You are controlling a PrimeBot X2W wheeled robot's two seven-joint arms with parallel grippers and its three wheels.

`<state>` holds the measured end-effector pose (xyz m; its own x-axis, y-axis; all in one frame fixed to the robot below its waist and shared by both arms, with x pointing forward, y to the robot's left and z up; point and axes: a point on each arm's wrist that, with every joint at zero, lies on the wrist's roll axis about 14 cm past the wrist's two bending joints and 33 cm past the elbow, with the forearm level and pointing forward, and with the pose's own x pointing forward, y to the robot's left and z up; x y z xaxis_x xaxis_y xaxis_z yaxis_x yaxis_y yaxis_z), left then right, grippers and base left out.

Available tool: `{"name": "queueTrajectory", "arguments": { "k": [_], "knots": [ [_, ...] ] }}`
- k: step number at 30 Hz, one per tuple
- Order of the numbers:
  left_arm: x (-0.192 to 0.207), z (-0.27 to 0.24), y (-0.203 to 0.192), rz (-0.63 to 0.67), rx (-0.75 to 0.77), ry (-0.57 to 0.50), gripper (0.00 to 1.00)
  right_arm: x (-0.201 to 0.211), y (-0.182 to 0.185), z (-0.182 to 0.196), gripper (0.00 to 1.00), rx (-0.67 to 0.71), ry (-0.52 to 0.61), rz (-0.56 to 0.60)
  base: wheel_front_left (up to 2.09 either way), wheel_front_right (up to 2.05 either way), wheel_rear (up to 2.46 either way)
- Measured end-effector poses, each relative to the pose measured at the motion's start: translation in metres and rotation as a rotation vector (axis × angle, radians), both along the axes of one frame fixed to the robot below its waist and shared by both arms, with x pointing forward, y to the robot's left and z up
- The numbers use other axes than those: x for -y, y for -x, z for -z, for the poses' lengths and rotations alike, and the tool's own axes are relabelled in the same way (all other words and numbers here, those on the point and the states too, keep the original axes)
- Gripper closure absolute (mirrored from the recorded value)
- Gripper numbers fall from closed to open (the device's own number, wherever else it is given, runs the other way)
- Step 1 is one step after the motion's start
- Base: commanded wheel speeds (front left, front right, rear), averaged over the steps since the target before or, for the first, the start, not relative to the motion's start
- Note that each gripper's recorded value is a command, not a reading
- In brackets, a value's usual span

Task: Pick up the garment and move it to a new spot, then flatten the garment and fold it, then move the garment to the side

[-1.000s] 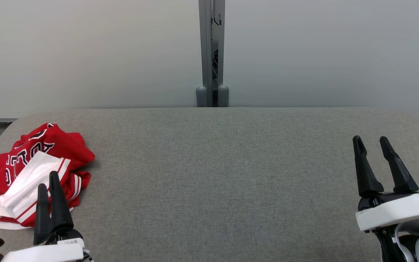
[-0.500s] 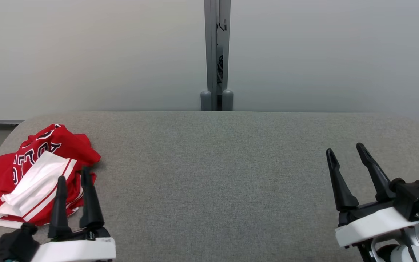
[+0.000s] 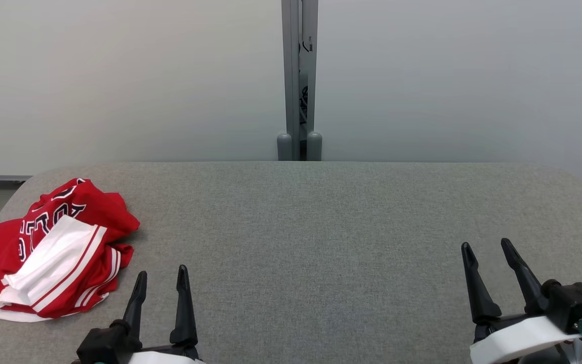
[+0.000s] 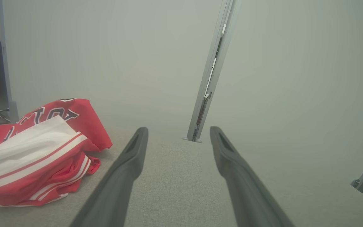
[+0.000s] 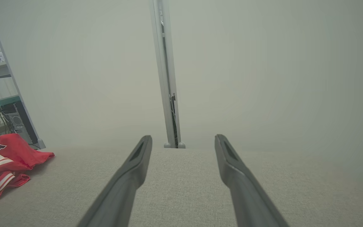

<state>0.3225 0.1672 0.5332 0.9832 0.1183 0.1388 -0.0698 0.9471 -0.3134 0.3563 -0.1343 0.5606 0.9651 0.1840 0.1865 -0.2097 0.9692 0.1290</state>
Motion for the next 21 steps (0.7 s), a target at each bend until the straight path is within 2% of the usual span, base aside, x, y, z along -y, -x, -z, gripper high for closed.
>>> {"name": "queueTrajectory", "arguments": {
  "k": [5, 9, 21],
  "knots": [
    [0.009, 0.009, 0.001, 0.019, -0.028, -0.053, 0.00, 0.002, 0.001, 0.013, 0.00, -0.037, -0.073, 0.002, 0.00, 0.00, 0.00],
    [0.012, 0.013, 0.001, 0.027, -0.040, -0.085, 0.00, 0.017, 0.000, 0.023, 0.00, -0.064, -0.130, 0.046, 0.00, 0.00, 0.00],
    [0.010, 0.016, 0.000, 0.004, -0.053, -0.169, 0.00, 0.002, 0.000, 0.025, 0.00, -0.030, 0.014, 0.010, 0.00, 0.00, 0.00]
  ]
}}
